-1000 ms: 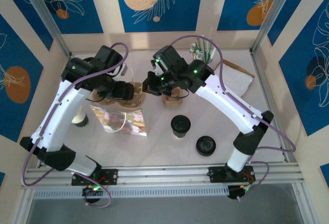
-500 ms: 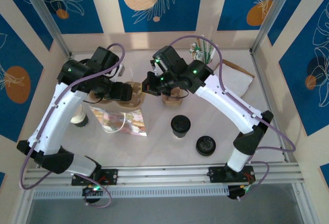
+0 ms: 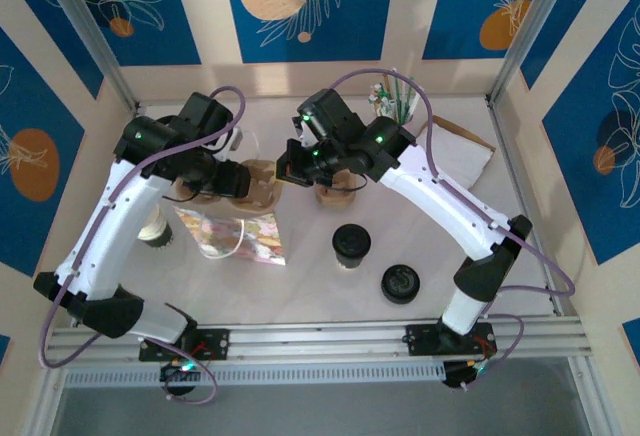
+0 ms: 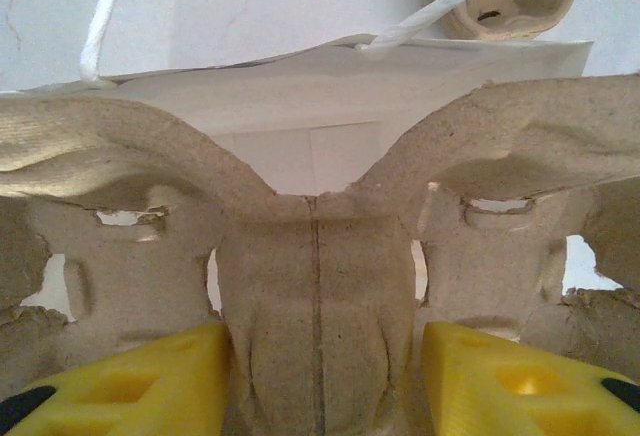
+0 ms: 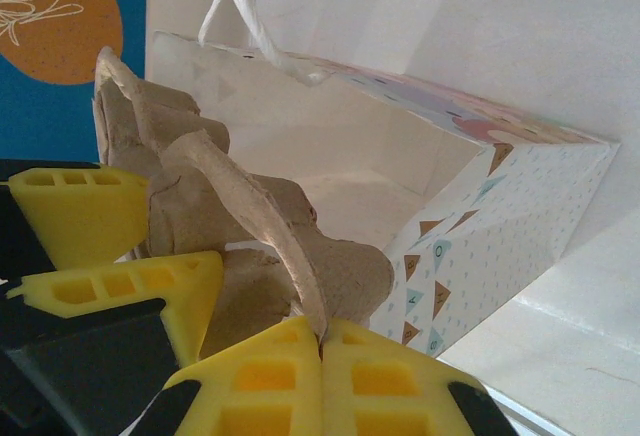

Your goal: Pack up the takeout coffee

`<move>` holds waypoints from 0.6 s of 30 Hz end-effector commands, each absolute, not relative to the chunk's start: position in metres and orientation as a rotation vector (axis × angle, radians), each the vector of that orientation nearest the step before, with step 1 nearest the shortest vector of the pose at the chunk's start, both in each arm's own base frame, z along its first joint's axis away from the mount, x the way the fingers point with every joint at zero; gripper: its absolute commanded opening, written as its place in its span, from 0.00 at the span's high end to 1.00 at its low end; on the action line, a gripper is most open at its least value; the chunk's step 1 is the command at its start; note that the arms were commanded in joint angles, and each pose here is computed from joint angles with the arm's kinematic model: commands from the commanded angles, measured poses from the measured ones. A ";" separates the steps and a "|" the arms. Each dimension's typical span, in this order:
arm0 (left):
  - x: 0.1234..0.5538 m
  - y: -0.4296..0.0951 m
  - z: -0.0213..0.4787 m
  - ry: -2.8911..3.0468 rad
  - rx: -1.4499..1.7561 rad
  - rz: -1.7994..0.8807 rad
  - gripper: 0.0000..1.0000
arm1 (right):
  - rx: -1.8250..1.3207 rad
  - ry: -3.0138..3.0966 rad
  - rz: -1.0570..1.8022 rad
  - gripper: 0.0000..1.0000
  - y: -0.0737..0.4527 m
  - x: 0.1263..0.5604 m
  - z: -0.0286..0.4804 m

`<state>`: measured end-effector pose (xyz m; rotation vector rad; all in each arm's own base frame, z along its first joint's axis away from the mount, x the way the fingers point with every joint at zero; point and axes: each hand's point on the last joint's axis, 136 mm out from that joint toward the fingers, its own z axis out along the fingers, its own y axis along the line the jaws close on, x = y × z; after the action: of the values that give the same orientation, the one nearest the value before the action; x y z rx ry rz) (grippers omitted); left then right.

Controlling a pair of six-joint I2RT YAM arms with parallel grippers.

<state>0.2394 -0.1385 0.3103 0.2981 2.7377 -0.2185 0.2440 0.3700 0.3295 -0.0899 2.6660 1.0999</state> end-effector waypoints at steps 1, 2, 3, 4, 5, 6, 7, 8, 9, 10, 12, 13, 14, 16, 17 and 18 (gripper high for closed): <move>0.239 -0.139 0.309 2.741 0.319 -0.229 0.49 | -0.100 2.640 1.177 1.00 0.373 0.239 0.341; 0.239 -0.139 0.309 2.740 0.319 -0.227 0.50 | -0.100 2.640 1.177 1.00 0.373 0.239 0.342; 0.239 -0.139 0.310 2.737 0.322 -0.227 0.50 | -0.102 2.640 1.177 1.00 0.373 0.239 0.341; 0.239 -0.138 0.310 2.735 0.321 -0.222 0.50 | -0.103 2.638 1.179 1.00 0.373 0.239 0.342; 0.239 -0.138 0.310 2.734 0.319 -0.220 0.50 | -0.103 2.639 1.180 1.00 0.374 0.239 0.342; 0.239 -0.137 0.311 2.732 0.319 -0.217 0.50 | -0.104 2.640 1.181 1.00 0.374 0.239 0.342; 0.239 -0.137 0.311 2.731 0.316 -0.213 0.50 | -0.107 2.641 1.180 1.00 0.374 0.239 0.341; 0.240 -0.136 0.311 2.730 0.315 -0.210 0.50 | -0.107 2.643 1.181 1.00 0.374 0.239 0.341; 0.240 -0.136 0.311 2.729 0.314 -0.208 0.50 | -0.107 2.647 1.180 1.00 0.375 0.239 0.340; 0.239 -0.135 0.311 2.729 0.315 -0.205 0.51 | -0.106 2.646 1.180 1.00 0.375 0.239 0.340; 0.239 -0.135 0.312 2.728 0.314 -0.201 0.51 | -0.112 2.648 1.182 1.00 0.376 0.239 0.339; 0.240 -0.134 0.312 2.727 0.310 -0.199 0.51 | -0.112 2.649 1.184 1.00 0.376 0.238 0.339; 0.240 -0.135 0.312 2.726 0.313 -0.200 0.51 | -0.113 2.647 1.186 1.00 0.377 0.238 0.340; 0.240 -0.134 0.312 2.723 0.310 -0.195 0.53 | -0.113 2.649 1.186 1.00 0.377 0.239 0.339; 0.240 -0.134 0.313 2.721 0.309 -0.194 0.53 | -0.112 2.651 1.185 1.00 0.377 0.239 0.339; 0.240 -0.133 0.313 2.720 0.307 -0.191 0.53 | -0.112 2.651 1.184 1.00 0.377 0.239 0.339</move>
<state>0.2408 -0.1361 0.3104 0.3020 2.7320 -0.1966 0.2436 0.3716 0.3310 -0.0960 2.6618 1.1137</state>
